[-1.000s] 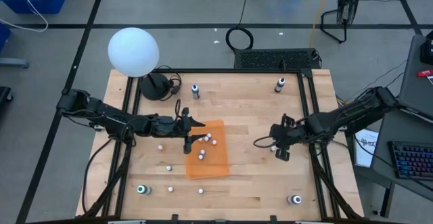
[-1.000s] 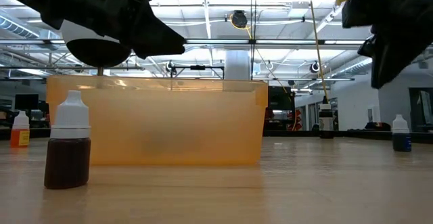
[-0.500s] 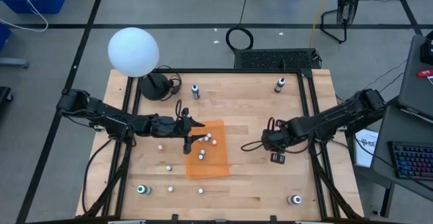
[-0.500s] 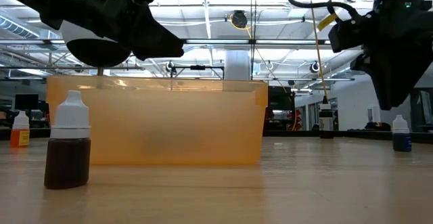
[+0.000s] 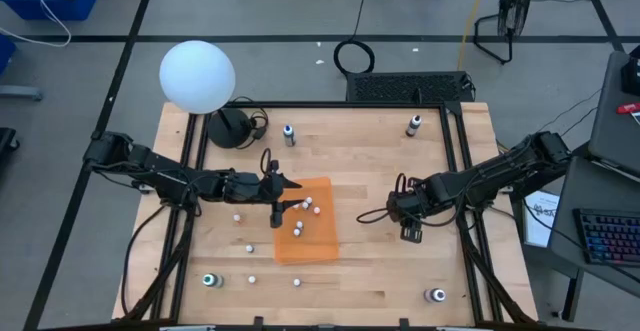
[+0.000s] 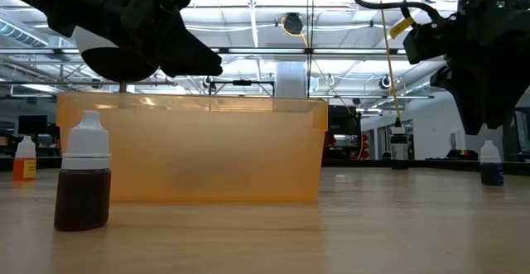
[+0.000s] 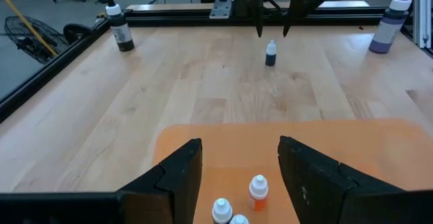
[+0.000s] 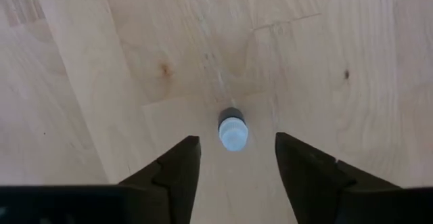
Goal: Pick & Place food coloring
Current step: Put the small dark blue food coloring bottle into the orange bin, then put the large black food coloring bottle into the orange bin
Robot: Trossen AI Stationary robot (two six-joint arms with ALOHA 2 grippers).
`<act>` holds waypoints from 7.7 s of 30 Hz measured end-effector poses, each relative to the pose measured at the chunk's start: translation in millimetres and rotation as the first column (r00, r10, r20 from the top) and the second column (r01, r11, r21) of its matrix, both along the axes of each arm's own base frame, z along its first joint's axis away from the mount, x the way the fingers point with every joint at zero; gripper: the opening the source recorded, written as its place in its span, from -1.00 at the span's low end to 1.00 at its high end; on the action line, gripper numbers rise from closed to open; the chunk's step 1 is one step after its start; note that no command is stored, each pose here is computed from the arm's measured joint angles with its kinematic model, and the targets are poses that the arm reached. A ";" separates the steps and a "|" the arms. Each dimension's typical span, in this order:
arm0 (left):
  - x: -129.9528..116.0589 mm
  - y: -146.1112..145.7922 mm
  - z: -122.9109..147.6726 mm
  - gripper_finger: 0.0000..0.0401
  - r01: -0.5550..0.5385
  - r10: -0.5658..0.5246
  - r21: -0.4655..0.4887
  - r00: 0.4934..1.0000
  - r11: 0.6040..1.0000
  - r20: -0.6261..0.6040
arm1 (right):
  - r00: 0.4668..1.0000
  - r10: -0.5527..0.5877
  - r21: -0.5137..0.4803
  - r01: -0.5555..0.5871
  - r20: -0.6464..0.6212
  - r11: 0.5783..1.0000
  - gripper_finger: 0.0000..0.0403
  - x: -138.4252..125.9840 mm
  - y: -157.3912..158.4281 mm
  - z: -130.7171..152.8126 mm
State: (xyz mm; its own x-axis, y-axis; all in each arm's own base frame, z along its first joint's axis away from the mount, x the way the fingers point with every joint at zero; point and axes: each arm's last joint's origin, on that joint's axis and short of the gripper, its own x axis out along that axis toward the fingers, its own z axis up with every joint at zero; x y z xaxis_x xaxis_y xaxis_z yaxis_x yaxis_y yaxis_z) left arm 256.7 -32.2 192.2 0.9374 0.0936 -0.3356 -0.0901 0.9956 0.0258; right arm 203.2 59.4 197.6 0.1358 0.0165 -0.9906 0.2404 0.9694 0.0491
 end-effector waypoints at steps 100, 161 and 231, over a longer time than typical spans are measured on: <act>-0.3 2.3 0.4 -0.01 -0.055 0.055 0.096 0.998 0.994 -0.001 | 0.798 0.586 -0.149 -0.568 0.141 0.809 -0.78 220.6 13.3 44.1; -13.6 1.4 6.5 -0.01 0.033 -0.027 0.078 0.997 0.996 -0.075 | 0.704 -0.580 0.175 0.685 -0.411 0.707 -0.34 -9.2 154.1 80.2; -13.4 1.5 6.9 -0.01 0.035 -0.029 0.082 0.997 0.996 -0.072 | 0.618 -0.487 0.250 0.741 -0.617 0.623 -0.34 -15.2 149.9 13.7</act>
State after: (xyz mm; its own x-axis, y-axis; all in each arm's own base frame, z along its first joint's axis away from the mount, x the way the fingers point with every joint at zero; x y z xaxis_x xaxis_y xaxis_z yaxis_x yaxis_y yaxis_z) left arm 243.3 -30.7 199.0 0.9145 0.0941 -0.3934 -0.0532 0.9921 0.1136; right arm 187.9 209.3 211.3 -0.1639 0.5499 -0.8190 0.8796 0.4572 0.1310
